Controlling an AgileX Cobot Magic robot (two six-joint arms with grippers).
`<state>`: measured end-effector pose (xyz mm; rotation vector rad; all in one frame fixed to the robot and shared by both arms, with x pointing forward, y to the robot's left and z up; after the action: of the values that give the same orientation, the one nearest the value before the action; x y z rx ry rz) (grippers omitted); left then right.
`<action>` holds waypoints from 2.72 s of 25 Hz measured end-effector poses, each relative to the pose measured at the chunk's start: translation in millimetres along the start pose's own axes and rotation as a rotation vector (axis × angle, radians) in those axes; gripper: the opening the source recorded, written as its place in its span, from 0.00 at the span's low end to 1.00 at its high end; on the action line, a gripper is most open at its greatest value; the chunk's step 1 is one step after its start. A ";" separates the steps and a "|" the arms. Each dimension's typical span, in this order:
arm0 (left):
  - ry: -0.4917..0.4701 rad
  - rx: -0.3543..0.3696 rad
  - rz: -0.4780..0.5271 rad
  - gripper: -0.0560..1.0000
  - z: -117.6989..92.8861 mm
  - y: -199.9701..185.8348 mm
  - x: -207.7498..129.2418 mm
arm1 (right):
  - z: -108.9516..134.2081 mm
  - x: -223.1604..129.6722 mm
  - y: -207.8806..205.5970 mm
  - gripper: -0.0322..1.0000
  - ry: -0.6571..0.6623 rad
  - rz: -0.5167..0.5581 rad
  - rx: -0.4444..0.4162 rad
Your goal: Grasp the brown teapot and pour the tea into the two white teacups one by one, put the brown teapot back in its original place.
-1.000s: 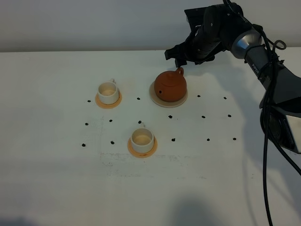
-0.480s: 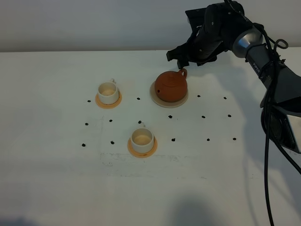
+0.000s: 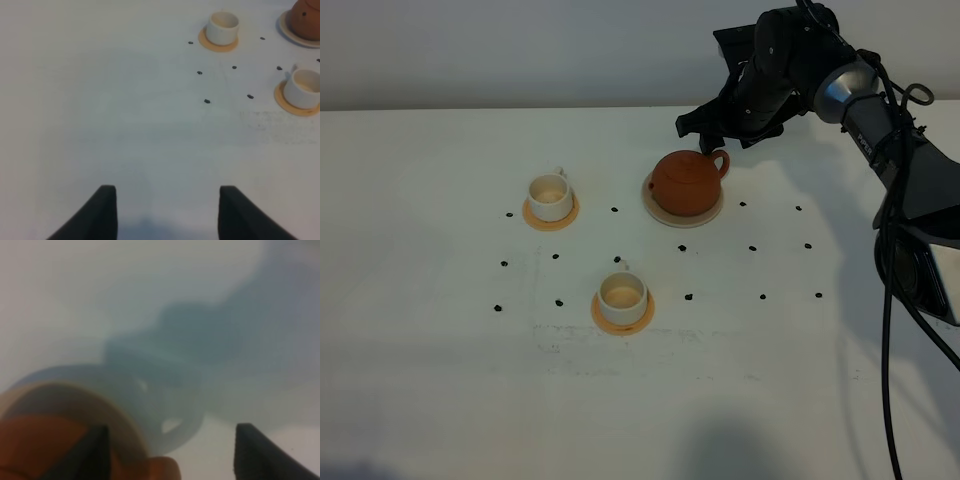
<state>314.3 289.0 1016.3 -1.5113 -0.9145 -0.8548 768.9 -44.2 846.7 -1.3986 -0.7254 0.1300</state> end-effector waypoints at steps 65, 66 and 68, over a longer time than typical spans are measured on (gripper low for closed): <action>0.000 0.000 0.000 0.50 0.0 0.0 0.0 | -46.2 2.2 -35.2 0.53 0.011 -0.485 -0.152; 0.000 0.000 0.000 0.50 0.0 0.0 0.0 | -45.6 2.8 -34.6 0.53 0.010 -0.489 -0.152; 0.000 0.000 0.000 0.50 0.0 0.0 0.0 | -41.4 5.1 -34.7 0.53 0.004 -0.500 -0.149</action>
<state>314.3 289.0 1016.3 -1.5113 -0.9145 -0.8548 783.5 -83.8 880.8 -1.3156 -1.0762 -0.3236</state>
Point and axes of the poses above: a point on each arm's last joint axis where the gripper is mounted, y pointing out along that axis toward the gripper, z along the wrist's bending axis when the last joint is at zero, x = y × z, the point moved 9 cm from there along y, pointing out along that axis toward the gripper, and after that the axes turned 8 degrees about -y, right-handed, at the moved point
